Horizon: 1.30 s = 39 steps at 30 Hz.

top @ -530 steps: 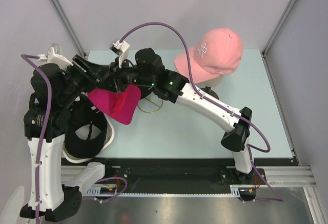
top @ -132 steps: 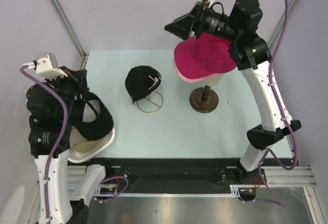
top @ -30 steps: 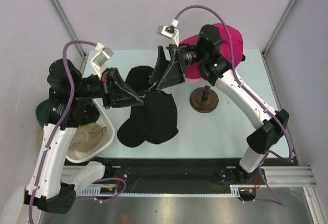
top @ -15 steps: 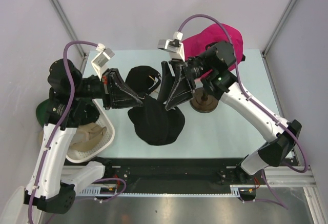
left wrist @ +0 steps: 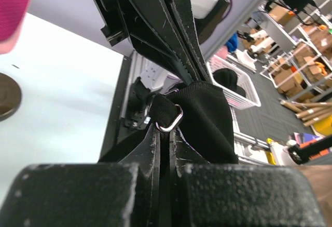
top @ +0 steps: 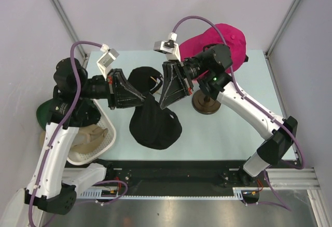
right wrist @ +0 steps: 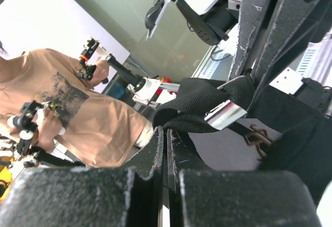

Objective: Stack the hats

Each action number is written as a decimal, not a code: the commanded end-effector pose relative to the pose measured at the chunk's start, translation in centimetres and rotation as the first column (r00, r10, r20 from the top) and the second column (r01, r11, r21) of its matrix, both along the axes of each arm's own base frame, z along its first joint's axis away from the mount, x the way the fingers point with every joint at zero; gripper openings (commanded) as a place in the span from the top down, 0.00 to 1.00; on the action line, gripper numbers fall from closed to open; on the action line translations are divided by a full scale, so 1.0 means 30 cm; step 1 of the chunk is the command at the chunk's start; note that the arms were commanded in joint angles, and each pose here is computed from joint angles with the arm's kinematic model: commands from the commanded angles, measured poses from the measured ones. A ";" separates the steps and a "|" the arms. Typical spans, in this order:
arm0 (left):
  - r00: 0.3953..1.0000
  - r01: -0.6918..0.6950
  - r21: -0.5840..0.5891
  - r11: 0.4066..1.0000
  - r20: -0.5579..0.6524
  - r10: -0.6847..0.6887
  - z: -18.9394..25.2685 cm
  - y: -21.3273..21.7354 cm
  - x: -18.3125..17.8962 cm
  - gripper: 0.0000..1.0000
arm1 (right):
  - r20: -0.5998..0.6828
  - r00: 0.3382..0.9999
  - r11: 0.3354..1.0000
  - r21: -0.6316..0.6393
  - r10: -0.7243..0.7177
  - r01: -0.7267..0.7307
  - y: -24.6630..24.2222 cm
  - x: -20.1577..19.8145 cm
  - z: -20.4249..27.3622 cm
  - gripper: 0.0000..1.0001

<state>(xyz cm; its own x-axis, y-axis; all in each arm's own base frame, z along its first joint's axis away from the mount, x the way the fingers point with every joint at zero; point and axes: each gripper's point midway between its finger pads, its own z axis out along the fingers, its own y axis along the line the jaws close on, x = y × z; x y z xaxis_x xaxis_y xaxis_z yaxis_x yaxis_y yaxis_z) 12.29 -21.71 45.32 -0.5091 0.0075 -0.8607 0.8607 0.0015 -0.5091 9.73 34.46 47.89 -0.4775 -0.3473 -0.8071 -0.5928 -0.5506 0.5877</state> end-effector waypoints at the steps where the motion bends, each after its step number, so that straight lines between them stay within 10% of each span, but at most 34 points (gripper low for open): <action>1: 0.984 -0.145 -0.007 0.989 0.098 0.145 0.024 -0.002 0.105 1.00 | 0.093 0.995 0.995 0.092 -0.046 0.037 -0.070 -0.011 0.103 1.00; 11: 0.961 -0.211 -0.031 0.977 0.175 0.213 0.060 -0.004 0.199 0.99 | 0.100 0.975 0.973 0.140 -0.197 0.182 -0.043 0.051 0.178 1.00; 14: 0.952 -0.238 -0.039 0.970 0.189 0.242 0.064 -0.002 0.216 0.82 | 0.100 0.959 0.958 0.145 -0.264 0.249 -0.025 0.089 0.186 1.00; 15: 0.946 -0.256 -0.046 0.966 0.196 0.260 0.067 0.000 0.225 0.55 | 0.118 0.950 0.949 0.169 -0.288 0.266 -0.029 0.090 0.213 1.00; 18: 0.921 -0.320 -0.064 0.945 0.214 0.326 0.069 0.012 0.260 0.30 | 0.138 0.919 0.920 0.191 -0.370 0.342 -0.021 0.132 0.238 1.00; 26: 0.829 -0.513 -0.066 0.856 0.222 0.514 0.061 0.144 0.346 0.00 | 0.109 0.843 0.837 0.237 -0.527 0.493 -0.040 0.256 0.289 1.00; 34: 0.633 -0.753 -0.047 0.656 0.221 0.742 0.047 0.303 0.445 0.00 | 0.069 0.816 0.799 0.268 -0.573 0.538 -0.011 0.345 0.313 1.00; 39: 0.224 -0.971 -0.050 0.233 0.144 0.964 0.091 0.549 0.547 0.00 | 0.045 0.770 0.724 0.377 -0.637 0.577 -0.031 0.409 0.431 1.00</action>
